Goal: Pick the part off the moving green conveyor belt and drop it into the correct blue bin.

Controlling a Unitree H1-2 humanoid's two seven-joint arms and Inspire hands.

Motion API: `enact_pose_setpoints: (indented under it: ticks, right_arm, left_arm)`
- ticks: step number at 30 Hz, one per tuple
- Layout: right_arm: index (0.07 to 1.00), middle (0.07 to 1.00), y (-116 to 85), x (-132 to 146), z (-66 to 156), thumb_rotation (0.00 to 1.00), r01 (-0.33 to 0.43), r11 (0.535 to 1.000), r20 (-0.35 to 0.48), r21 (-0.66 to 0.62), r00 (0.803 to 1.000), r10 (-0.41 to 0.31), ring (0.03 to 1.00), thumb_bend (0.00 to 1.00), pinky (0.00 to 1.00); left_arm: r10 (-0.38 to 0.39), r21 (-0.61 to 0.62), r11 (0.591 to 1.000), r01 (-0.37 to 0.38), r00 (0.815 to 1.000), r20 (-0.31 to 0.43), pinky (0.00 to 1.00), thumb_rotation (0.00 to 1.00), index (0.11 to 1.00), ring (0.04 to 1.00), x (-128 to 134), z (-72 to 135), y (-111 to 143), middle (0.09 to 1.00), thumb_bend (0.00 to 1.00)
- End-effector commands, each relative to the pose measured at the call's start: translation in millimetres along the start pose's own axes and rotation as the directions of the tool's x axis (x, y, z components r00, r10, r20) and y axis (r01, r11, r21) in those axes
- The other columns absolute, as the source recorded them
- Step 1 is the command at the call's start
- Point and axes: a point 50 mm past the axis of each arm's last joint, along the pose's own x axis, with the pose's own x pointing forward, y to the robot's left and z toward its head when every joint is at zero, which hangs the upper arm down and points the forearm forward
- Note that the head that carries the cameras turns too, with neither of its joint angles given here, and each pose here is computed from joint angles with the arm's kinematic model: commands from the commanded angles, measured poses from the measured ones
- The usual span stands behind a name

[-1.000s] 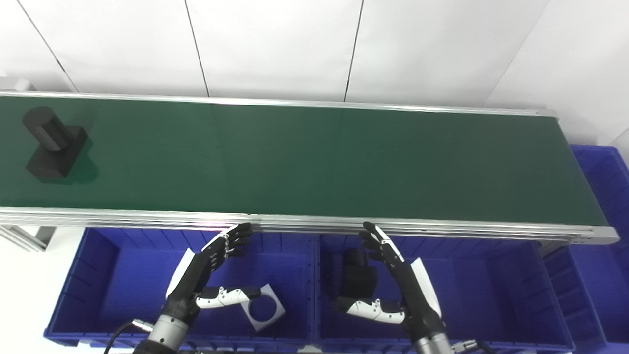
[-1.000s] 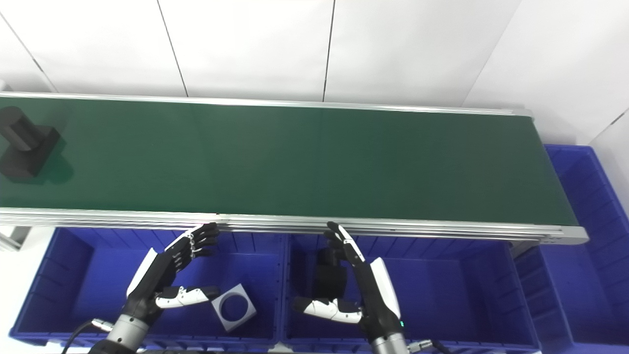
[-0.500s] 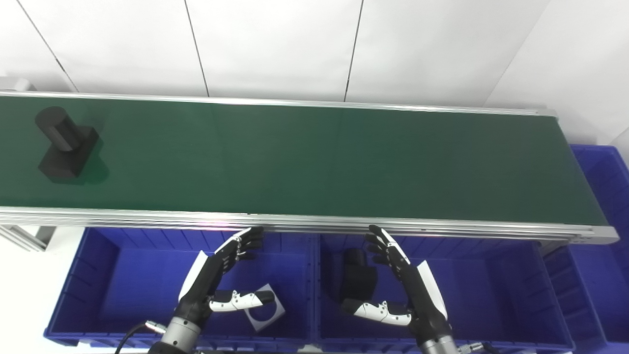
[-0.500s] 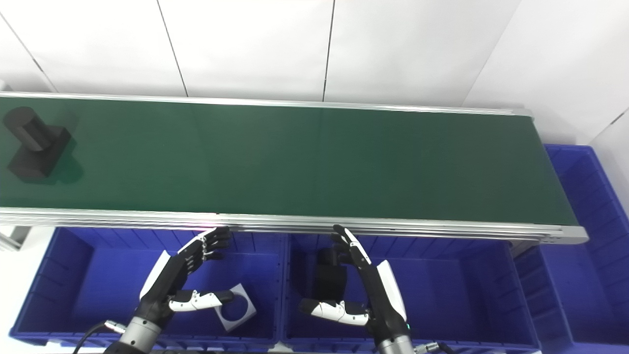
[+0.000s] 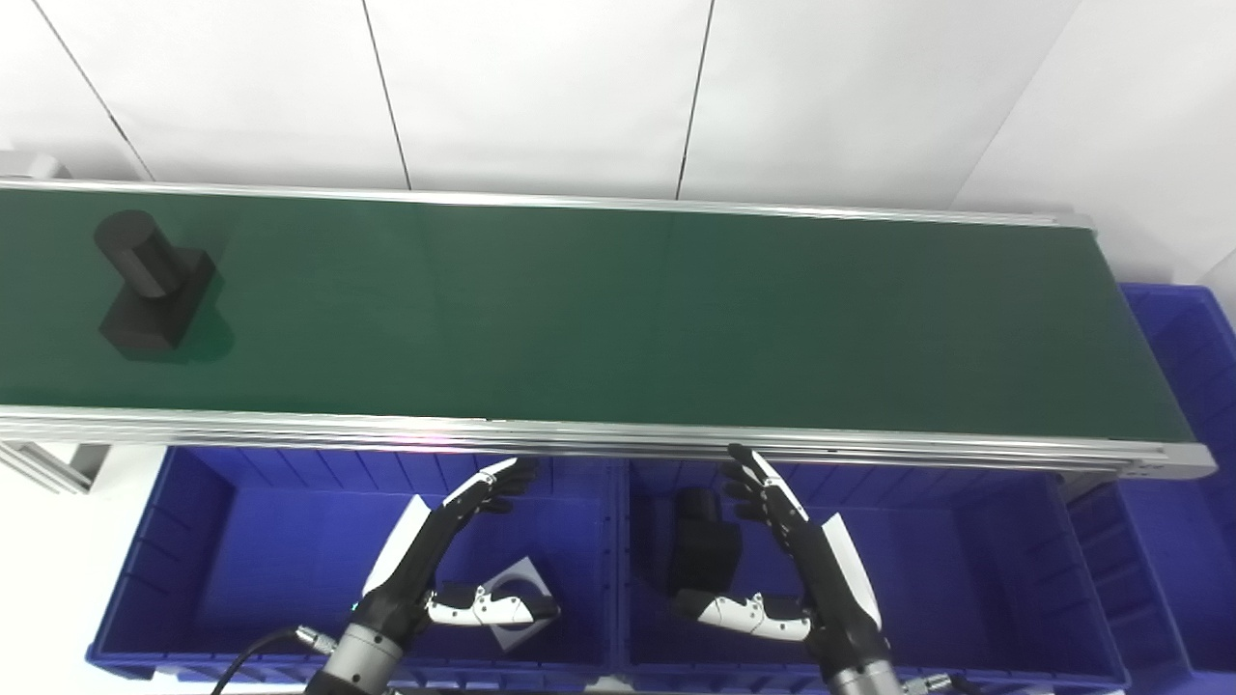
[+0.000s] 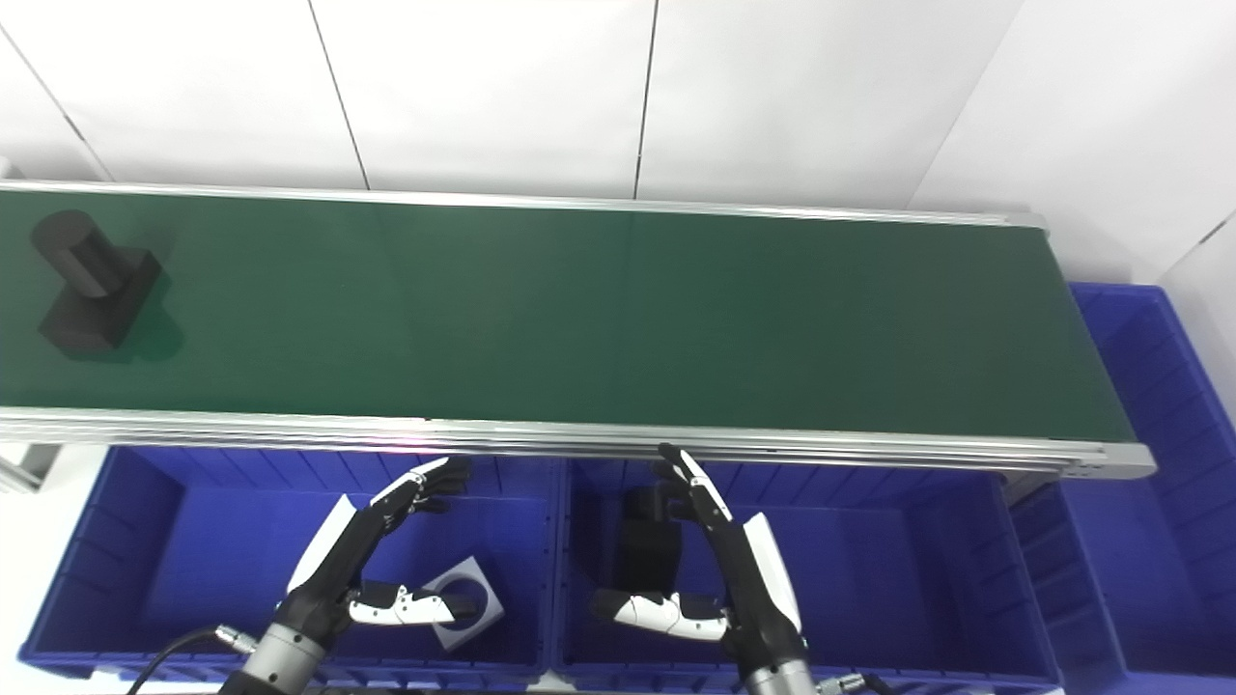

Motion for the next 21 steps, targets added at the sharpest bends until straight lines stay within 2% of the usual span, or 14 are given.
enact_pose_setpoints:
  ticks: [1, 7, 11, 15, 21]
  right_arm:
    - [0.934, 0.879, -3.7, 2.9, 9.5, 0.38, 0.022, 1.000, 0.074, 0.000, 0.997, -0.022, 0.849, 0.86, 0.80]
    - [0.936, 0.880, -5.1, 4.1, 7.4, 0.38, 0.025, 1.000, 0.078, 0.000, 0.997, -0.024, 0.850, 0.86, 0.80]
    - [0.942, 0.874, -9.6, 2.0, 8.7, 0.42, 0.030, 0.999, 0.102, 0.011, 0.994, -0.031, 0.846, 0.86, 0.80]
    - [0.944, 0.871, -20.4, -2.7, 10.2, 0.41, 0.048, 0.997, 0.165, 0.054, 0.985, -0.056, 0.844, 0.85, 0.80]
    - [0.943, 0.868, -44.9, -2.4, 32.0, 0.41, 0.076, 0.994, 0.286, 0.079, 0.954, -0.096, 0.854, 0.85, 0.83]
  left_arm:
    - [0.025, 0.010, 1.000, -0.026, 0.998, 0.064, 0.74, 0.37, 0.837, 0.804, 5.5, 5.6, 7.9, 0.835, 0.90]
    - [0.030, 0.017, 0.999, -0.032, 0.997, 0.067, 0.75, 0.37, 0.839, 0.807, 7.2, 3.9, 6.4, 0.834, 0.90]
    - [0.030, 0.015, 0.999, -0.031, 0.997, 0.070, 0.75, 0.36, 0.850, 0.812, 7.9, 4.3, 1.9, 0.840, 0.89]
    - [0.031, 0.014, 0.999, -0.032, 0.996, 0.078, 0.74, 0.33, 0.843, 0.806, 10.2, 5.2, -9.6, 0.836, 0.88]
    - [0.040, 0.034, 0.998, -0.044, 0.994, 0.101, 0.75, 0.35, 0.822, 0.798, 17.6, 5.5, -31.4, 0.829, 0.89]
